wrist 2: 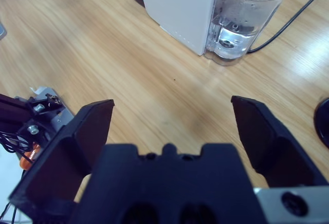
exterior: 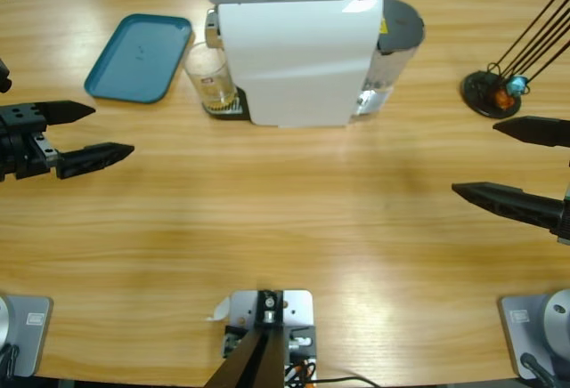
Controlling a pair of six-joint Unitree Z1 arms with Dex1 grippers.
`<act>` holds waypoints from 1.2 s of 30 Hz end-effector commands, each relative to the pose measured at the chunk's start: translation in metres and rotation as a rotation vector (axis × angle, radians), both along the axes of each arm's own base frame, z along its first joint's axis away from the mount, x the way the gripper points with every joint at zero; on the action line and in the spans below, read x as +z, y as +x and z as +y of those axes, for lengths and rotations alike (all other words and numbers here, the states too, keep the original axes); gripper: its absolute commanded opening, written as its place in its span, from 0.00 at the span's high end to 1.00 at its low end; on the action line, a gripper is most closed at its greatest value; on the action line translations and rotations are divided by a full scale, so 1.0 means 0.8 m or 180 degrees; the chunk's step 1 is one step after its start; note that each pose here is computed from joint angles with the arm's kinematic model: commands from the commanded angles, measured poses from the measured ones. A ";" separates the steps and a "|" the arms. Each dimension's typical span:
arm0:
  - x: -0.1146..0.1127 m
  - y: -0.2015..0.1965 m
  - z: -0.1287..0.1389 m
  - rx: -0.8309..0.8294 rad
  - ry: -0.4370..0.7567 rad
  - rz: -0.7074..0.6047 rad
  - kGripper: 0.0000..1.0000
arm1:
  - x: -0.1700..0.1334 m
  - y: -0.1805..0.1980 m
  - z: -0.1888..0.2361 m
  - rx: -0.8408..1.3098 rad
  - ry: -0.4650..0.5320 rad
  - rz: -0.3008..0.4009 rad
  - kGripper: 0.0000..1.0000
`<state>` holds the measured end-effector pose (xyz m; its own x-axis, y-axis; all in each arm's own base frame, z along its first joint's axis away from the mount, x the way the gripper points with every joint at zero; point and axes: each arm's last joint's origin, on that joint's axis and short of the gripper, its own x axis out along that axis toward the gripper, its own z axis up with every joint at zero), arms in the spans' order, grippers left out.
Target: Pour coffee
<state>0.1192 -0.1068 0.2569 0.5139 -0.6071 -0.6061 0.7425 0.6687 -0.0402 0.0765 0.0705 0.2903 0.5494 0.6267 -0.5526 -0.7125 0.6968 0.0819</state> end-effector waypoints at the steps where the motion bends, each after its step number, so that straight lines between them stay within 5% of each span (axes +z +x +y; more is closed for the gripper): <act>1: -0.017 -0.003 -0.001 -0.0058 0.0056 0.0177 0.00 | -0.016 -0.002 0.001 0.0044 -0.0056 0.0142 0.00; 36: -0.009 0.015 -0.011 0.0099 0.0016 -0.0079 0.00 | -0.013 -0.004 -0.001 0.0000 -0.0039 0.0072 0.00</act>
